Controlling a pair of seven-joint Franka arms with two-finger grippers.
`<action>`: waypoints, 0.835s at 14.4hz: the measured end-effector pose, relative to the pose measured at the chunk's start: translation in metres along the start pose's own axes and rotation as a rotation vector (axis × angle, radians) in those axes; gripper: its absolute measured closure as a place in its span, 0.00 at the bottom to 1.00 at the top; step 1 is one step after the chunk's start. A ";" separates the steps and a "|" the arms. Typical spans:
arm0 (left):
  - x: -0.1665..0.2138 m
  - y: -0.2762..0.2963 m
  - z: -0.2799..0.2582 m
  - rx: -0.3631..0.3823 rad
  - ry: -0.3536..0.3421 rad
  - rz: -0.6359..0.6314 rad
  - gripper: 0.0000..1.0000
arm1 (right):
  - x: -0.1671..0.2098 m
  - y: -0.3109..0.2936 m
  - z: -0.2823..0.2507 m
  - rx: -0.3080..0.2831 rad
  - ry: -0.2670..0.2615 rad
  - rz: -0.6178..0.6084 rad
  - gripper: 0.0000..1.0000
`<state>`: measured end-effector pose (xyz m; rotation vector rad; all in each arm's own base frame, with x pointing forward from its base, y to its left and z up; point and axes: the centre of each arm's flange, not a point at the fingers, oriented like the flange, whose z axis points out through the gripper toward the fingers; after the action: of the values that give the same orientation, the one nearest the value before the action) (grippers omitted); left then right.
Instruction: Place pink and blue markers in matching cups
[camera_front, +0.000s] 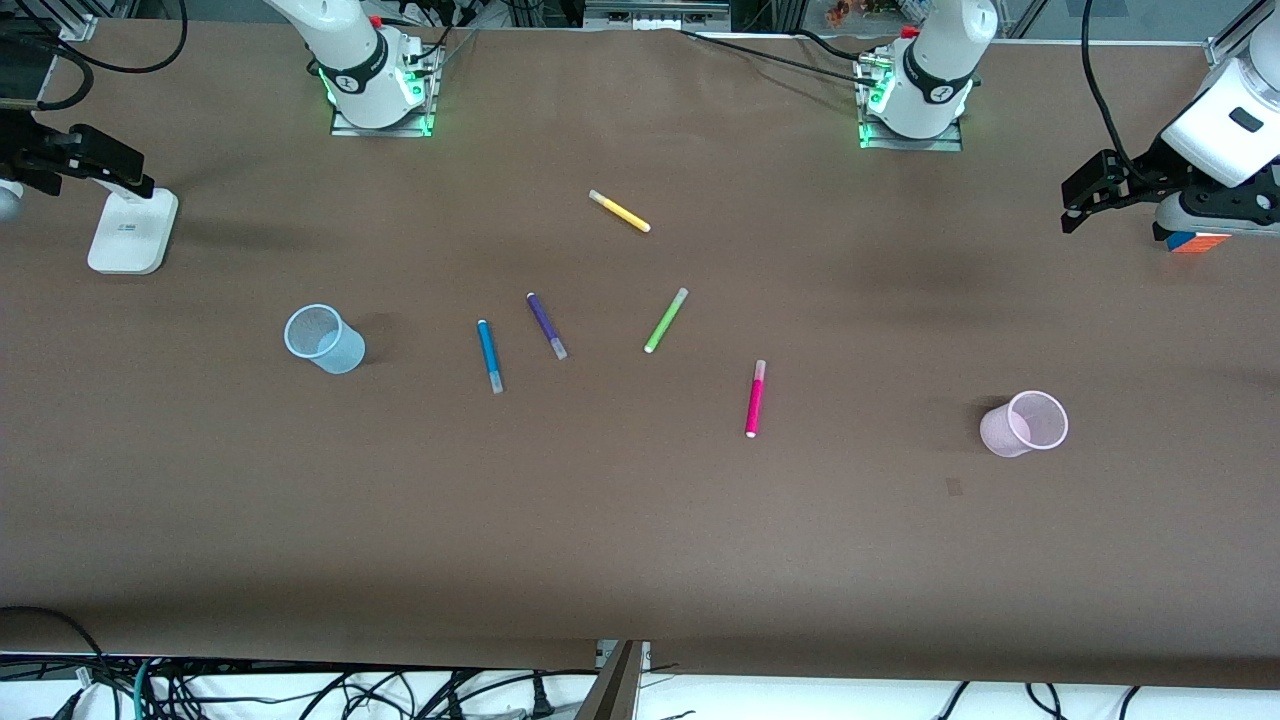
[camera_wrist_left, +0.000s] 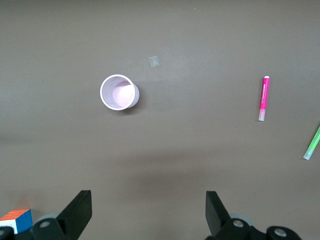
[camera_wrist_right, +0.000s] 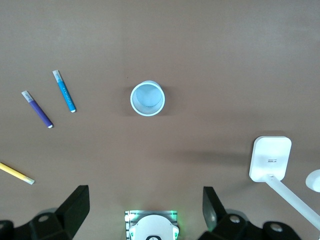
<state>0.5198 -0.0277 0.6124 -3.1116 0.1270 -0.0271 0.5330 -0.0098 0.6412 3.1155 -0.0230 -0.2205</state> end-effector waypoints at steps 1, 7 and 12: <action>0.000 0.000 0.000 0.000 0.000 0.000 0.00 | 0.000 0.000 0.000 0.000 0.000 0.000 0.00; 0.000 0.000 0.000 0.000 0.000 0.000 0.00 | 0.009 -0.009 0.010 -0.004 -0.018 -0.015 0.00; 0.000 0.000 0.001 0.000 -0.001 0.000 0.00 | 0.061 -0.075 0.074 -0.032 -0.062 -0.120 0.00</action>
<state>0.5200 -0.0274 0.6119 -3.1116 0.1271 -0.0254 0.5836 0.0631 0.5581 3.0796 0.1646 -0.3164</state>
